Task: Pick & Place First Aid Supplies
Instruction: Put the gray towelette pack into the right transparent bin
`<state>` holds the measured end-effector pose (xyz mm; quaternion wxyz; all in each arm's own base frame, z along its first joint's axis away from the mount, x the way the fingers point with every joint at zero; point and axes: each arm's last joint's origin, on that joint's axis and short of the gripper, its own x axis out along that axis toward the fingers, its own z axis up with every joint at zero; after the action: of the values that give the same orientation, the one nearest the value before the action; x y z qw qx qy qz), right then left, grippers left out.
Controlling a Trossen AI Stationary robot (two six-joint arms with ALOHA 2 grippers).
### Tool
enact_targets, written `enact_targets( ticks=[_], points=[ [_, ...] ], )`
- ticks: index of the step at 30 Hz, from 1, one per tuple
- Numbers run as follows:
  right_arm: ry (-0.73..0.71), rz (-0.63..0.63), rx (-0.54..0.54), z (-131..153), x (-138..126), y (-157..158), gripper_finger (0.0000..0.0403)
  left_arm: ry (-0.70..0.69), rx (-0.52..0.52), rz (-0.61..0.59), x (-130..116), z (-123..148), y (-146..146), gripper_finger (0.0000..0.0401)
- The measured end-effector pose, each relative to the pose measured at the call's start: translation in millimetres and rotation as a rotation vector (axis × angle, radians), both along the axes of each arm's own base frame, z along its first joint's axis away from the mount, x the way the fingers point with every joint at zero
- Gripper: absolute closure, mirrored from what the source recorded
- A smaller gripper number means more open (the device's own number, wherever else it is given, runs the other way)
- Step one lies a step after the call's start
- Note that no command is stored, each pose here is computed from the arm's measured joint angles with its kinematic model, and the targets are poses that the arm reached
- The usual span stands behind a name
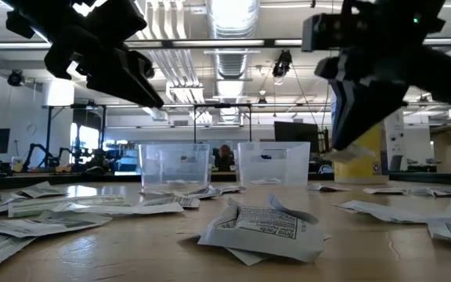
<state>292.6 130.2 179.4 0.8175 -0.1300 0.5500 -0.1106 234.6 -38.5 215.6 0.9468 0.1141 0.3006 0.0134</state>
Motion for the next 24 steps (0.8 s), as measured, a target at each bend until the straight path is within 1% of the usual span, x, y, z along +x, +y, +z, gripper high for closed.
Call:
enact_targets(
  ticks=[6,11,17,21,24],
  points=[
    [-0.117,-0.021,-0.038,31.3,-7.9,-7.8,0.0395,0.001,0.0,0.0,0.0,0.0,0.0,0.0279],
    [-0.224,-0.062,-0.122,57.8,-13.3,-26.1,0.0395,0.0,0.0,0.0,0.0,0.0,0.0,0.0279],
    [-0.319,-0.129,-0.209,82.6,-11.5,-60.2,0.0395,0.0,0.0,0.0,0.0,0.0,0.0,0.0279],
    [-0.389,-0.191,-0.232,93.3,-2.6,-90.5,0.0395,0.0,0.0,0.0,0.0,0.0,0.0,0.0279],
    [-0.409,-0.232,-0.228,94.9,4.9,-114.4,0.0395,0.005,0.001,0.0,-0.2,-0.3,0.0,0.0279]
  ],
)
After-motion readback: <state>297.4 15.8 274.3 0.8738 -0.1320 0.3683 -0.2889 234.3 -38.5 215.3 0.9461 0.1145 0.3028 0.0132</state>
